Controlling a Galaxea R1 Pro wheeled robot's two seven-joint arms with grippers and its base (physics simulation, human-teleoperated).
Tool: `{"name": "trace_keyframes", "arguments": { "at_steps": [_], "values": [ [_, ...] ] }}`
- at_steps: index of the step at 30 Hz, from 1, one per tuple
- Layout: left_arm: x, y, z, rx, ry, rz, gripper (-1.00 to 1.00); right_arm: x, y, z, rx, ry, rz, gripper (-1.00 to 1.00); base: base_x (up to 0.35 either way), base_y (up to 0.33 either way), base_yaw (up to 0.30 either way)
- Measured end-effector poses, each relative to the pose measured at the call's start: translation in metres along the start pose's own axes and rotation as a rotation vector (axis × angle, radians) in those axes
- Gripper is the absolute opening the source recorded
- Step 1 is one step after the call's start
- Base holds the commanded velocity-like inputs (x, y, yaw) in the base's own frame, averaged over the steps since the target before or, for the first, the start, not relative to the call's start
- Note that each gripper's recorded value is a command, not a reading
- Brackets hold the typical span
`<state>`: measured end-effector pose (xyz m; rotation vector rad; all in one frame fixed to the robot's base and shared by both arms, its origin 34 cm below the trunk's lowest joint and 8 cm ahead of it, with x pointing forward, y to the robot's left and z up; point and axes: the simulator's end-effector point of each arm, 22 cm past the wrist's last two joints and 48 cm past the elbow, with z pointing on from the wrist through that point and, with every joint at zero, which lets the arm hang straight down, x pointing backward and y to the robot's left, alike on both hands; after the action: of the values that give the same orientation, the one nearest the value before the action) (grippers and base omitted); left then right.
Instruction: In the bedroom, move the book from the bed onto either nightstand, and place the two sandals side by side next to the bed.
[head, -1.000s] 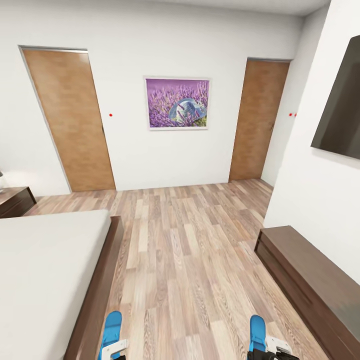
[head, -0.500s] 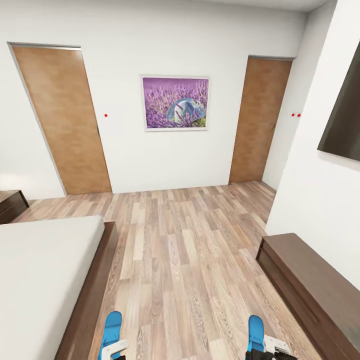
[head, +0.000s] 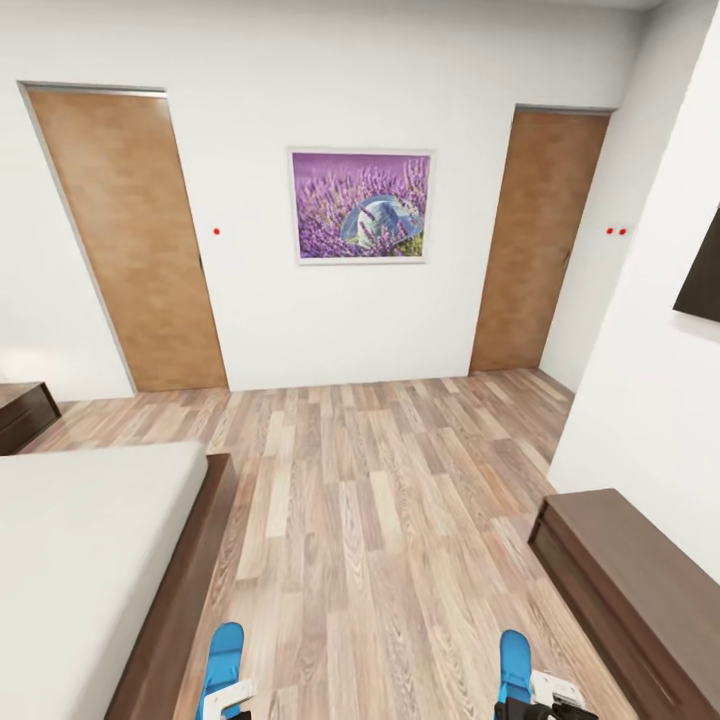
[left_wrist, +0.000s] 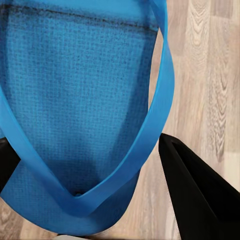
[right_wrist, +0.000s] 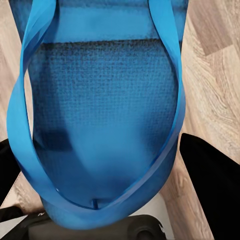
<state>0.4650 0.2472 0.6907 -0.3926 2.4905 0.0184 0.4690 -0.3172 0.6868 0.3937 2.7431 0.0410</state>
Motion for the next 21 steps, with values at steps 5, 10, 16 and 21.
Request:
{"name": "trace_keyframes", "arguments": {
  "at_steps": [5,10,16,21],
  "values": [
    [0.0,0.0,0.0,0.0,0.0,0.0,-1.0,-0.0002,0.0002,0.0,0.0,-0.001,0.0,-1.0,0.312,0.0,0.0],
    [0.0,0.0,0.0,0.0,0.0,0.0,-1.0,0.0004,0.0007,0.0001,0.0,0.0,0.0,-1.0,0.306,0.0,0.0],
    [0.0001,0.0009,0.0001,-0.001,0.001,0.001,-1.0,0.0009,0.0019,0.0002,-0.003,0.0,-0.001,-1.0,0.284,0.0,0.0],
    [-0.0001,0.0022,0.0002,-0.003,0.002,0.0,-1.0,0.0016,0.0059,0.0003,-0.007,0.001,-0.001,-1.0,0.304,0.0,0.0]
  ]
}}
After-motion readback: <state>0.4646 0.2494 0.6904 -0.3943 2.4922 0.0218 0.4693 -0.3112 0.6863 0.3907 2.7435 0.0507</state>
